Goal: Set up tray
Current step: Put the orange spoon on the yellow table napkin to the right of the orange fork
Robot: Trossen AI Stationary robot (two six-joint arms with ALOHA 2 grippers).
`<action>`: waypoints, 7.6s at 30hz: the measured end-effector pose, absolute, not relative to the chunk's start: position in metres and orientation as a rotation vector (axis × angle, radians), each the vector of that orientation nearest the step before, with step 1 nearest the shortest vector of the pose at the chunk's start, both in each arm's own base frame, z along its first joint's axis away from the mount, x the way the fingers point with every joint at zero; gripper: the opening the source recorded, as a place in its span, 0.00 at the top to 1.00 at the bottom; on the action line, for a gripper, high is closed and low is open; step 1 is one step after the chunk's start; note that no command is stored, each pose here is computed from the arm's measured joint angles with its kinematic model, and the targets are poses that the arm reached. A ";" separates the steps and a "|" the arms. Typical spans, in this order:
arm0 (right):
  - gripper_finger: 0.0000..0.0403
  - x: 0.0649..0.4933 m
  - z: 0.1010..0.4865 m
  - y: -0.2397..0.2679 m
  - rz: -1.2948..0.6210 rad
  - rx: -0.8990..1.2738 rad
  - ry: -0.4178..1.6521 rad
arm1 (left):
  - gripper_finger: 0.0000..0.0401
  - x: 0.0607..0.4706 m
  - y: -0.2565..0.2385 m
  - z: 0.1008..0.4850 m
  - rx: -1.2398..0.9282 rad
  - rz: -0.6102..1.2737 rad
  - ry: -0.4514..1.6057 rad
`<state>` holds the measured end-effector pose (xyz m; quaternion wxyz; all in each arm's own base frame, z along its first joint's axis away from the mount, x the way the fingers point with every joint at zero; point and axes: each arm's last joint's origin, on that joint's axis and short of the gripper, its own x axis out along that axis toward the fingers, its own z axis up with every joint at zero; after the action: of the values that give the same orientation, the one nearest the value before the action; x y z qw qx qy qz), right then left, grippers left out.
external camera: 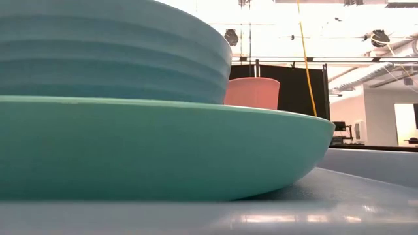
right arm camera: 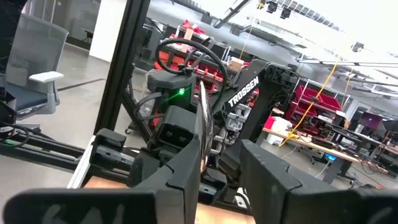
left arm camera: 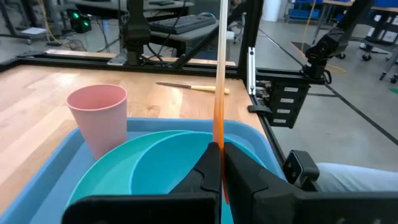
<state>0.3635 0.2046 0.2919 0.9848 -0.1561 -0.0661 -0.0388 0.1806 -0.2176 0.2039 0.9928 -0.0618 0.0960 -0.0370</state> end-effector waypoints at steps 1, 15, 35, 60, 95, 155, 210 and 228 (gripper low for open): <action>0.74 0.364 0.292 0.205 -0.078 -0.314 -0.132 | 0.99 0.179 -0.218 0.204 -0.122 -0.066 0.189; 0.74 0.359 0.286 0.212 -0.127 -0.343 -0.067 | 0.99 0.156 -0.232 0.205 -0.186 -0.011 0.148; 0.75 0.359 0.286 0.212 -0.119 -0.360 -0.064 | 0.99 0.111 -0.249 0.186 -0.556 0.055 0.151; 0.76 0.359 0.289 0.211 -0.131 -0.405 -0.089 | 1.00 0.105 -0.263 0.148 -0.864 0.076 0.205; 0.67 0.403 0.279 0.089 0.241 0.272 0.170 | 1.00 0.107 -0.268 0.155 -0.913 0.079 0.181; 0.56 0.449 0.250 0.099 0.255 0.195 0.132 | 1.00 0.127 -0.262 0.134 -0.808 0.132 0.226; 1.00 0.456 0.249 0.061 0.154 0.405 0.150 | 0.92 0.097 -0.274 0.156 -0.544 0.016 0.158; 1.00 0.478 0.201 0.069 0.119 0.539 0.204 | 0.97 0.093 -0.271 0.223 -0.188 -0.175 0.031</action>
<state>0.4782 0.0686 0.2010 0.9570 0.2655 0.1007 0.0587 0.0928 -0.2711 0.2228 0.9916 -0.0940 0.0153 -0.0870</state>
